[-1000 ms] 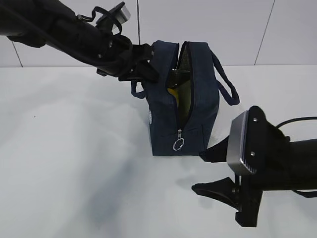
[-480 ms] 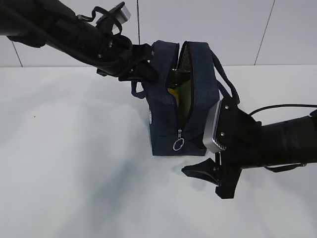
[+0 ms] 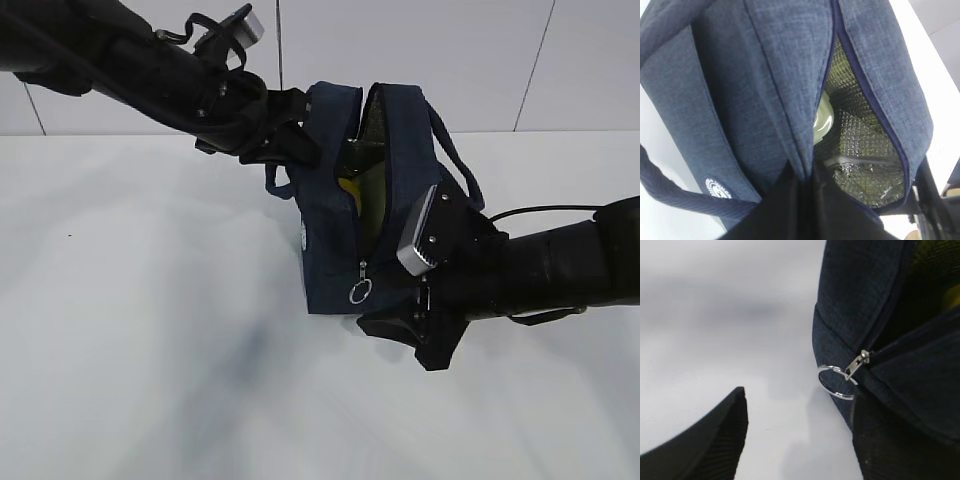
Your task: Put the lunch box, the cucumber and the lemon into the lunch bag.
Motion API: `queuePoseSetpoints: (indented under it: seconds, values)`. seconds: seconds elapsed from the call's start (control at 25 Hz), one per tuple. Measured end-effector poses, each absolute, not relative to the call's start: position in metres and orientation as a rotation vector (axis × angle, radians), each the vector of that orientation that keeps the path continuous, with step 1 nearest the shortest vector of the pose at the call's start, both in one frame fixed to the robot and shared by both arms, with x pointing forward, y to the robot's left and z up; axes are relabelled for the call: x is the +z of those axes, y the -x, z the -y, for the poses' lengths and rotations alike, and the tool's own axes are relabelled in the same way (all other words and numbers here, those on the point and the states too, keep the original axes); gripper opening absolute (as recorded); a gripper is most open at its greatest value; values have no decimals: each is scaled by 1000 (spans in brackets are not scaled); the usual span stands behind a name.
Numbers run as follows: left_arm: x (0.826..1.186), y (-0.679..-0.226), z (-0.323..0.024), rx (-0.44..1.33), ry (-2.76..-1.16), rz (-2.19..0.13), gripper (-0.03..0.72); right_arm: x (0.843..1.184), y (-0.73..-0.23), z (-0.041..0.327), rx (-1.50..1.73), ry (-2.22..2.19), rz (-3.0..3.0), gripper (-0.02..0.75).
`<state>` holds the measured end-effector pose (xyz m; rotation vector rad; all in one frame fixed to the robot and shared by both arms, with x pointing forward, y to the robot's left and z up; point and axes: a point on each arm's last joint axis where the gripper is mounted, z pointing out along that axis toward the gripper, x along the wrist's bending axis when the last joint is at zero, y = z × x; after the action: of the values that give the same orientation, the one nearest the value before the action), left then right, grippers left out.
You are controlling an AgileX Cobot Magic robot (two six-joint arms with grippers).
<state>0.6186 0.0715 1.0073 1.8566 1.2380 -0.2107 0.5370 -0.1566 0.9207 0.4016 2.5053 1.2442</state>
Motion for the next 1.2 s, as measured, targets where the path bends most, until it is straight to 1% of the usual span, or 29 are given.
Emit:
queuePoseSetpoints:
  seconds: [0.56,1.2]
  values:
    - [1007,-618,-71,-222,-1862,-1235,2,900,-560,149,1242,-417,-2530,488]
    - [1007,-618,-71,-222,-1862,-1235,2,895,-575,141,1320,-443,-2522,488]
